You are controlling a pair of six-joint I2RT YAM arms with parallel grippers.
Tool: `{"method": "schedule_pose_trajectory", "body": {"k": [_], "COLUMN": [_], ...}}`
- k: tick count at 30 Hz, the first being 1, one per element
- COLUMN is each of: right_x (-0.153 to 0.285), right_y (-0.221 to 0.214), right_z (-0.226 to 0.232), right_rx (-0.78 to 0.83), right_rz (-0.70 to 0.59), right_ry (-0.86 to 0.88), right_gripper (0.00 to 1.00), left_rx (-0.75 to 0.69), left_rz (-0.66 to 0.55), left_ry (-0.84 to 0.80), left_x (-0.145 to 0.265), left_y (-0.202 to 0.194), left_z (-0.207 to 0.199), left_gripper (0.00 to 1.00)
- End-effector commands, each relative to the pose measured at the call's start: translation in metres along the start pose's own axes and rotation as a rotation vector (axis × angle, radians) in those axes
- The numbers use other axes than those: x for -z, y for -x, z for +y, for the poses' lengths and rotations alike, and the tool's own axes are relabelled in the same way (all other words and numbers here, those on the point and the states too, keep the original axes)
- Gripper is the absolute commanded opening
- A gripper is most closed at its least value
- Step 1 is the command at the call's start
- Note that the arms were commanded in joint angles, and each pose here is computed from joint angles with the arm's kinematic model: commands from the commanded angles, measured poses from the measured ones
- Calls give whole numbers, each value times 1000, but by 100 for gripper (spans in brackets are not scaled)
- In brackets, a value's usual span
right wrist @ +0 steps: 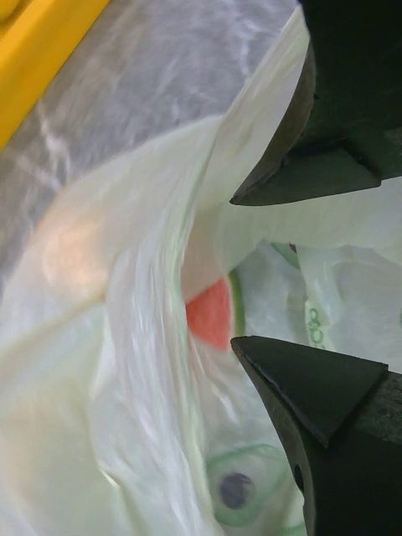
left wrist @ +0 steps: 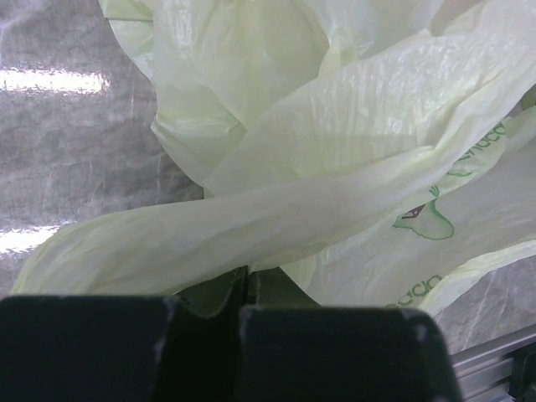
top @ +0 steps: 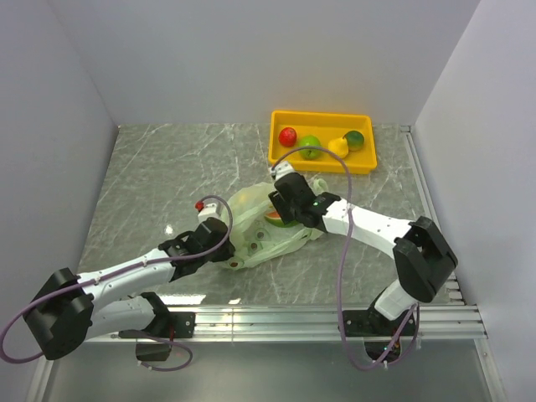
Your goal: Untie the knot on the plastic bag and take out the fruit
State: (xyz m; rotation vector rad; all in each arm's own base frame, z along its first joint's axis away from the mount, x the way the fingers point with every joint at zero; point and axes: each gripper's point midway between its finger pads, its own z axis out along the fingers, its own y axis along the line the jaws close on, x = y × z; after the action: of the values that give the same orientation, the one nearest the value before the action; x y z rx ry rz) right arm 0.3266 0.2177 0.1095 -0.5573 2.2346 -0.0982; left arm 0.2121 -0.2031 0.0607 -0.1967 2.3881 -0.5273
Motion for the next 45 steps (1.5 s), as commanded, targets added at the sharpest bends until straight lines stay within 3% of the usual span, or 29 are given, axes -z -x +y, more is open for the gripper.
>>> {"method": "schedule_pose_trajectory", "body": {"k": [1, 5, 15, 22, 25, 26, 30, 31, 34, 37, 41, 45], "right_x": [-2, -12, -54, -61, -55, -52, -41, -39, -26, -12, 0, 19], "right_y": [-4, -12, -11, -46, -57, -60, -77, -78, -71, -42, -3, 21], "right_z": [34, 47, 56, 66, 68, 71, 83, 86, 102, 114, 122, 123], "right_rx": [226, 317, 435, 403, 381, 369, 281, 261, 162, 28, -89, -109], "right_rz": [41, 76, 109, 244, 270, 279, 345, 347, 310, 232, 154, 84], "right_ry": [231, 302, 292, 392, 419, 442, 505, 518, 590, 642, 674, 706], "right_gripper": [72, 72, 81, 77, 69, 60, 37, 25, 9, 0, 0, 0], "left_rx": [-6, -5, -15, -11, -10, -9, -17, -17, -14, -13, -11, -3], "left_rz": [-26, -27, -17, -24, -27, -31, -37, -38, -42, -41, -42, -54], "left_ry": [-49, -39, -8, 12, 14, 15, 23, 24, 14, 9, 14, 23], "left_x": [2, 5, 6, 6, 7, 6, 6, 6, 6, 6, 6, 7], "left_y": [12, 14, 19, 20, 20, 21, 23, 24, 25, 25, 24, 26], "left_z": [-17, -17, -19, -15, -14, -14, -13, -13, -16, -17, -15, -12], "left_gripper": [2, 2, 1, 1, 1, 1, 1, 1, 1, 1, 1, 1]}}
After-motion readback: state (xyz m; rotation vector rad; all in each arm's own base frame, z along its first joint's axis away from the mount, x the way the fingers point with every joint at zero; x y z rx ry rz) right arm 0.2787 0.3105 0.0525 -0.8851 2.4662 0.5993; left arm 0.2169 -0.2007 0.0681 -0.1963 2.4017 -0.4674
